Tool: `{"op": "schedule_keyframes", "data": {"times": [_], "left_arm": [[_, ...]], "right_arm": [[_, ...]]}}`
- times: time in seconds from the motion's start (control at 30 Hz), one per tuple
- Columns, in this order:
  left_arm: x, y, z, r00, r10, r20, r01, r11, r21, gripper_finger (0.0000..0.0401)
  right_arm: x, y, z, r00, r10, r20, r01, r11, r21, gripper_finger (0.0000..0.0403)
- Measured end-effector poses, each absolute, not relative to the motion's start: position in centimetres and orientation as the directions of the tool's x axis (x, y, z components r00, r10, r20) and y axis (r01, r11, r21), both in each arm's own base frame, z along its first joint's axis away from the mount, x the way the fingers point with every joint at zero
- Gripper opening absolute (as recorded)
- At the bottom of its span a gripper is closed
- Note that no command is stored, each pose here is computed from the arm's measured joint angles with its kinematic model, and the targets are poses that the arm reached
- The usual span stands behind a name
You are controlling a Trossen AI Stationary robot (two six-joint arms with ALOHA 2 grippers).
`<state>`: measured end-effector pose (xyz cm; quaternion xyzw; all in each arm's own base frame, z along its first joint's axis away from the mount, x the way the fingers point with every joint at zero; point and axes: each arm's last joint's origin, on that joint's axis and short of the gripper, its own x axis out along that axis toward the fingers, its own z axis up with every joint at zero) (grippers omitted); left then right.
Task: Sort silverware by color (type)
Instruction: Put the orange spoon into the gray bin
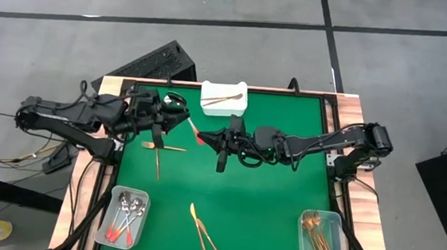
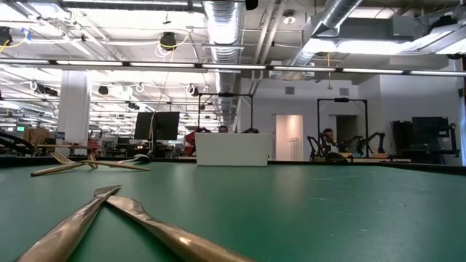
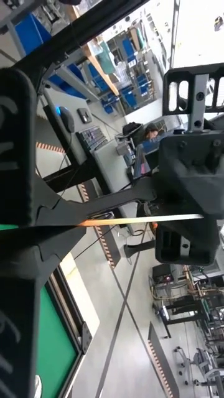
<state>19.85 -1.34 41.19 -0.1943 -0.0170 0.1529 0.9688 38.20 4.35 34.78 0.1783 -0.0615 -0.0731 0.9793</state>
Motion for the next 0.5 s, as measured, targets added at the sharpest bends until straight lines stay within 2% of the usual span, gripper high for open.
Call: {"op": "schedule_keyframes", "data": {"times": [0.13, 0.3, 0.4, 0.5], "left_arm": [[19.9, -1.4, 41.2, 0.958, 0.287, -0.027, -0.275, 0.882, -0.382, 0.0015], [19.8, -1.4, 40.8, 0.957, 0.283, -0.061, -0.284, 0.883, -0.372, 0.0003], [19.5, -1.3, 39.2, 0.927, 0.301, -0.224, -0.363, 0.872, -0.329, 0.0001], [18.5, -1.5, 36.6, 0.831, 0.299, -0.469, -0.491, 0.79, -0.367, 0.0]], "right_arm": [[38.2, 4.4, 34.8, 0.983, -0.159, 0.093, 0.116, 0.926, 0.358, 0.0009], [38.3, 3.8, 34.4, 0.991, -0.124, 0.054, 0.093, 0.916, 0.39, 0.0047], [38.4, 3.1, 33.7, 0.991, -0.13, -0.024, 0.128, 0.902, 0.413, 0.0085], [38.0, 2.5, 32.9, 0.98, -0.145, -0.139, 0.192, 0.876, 0.442, 0.0118]]}}
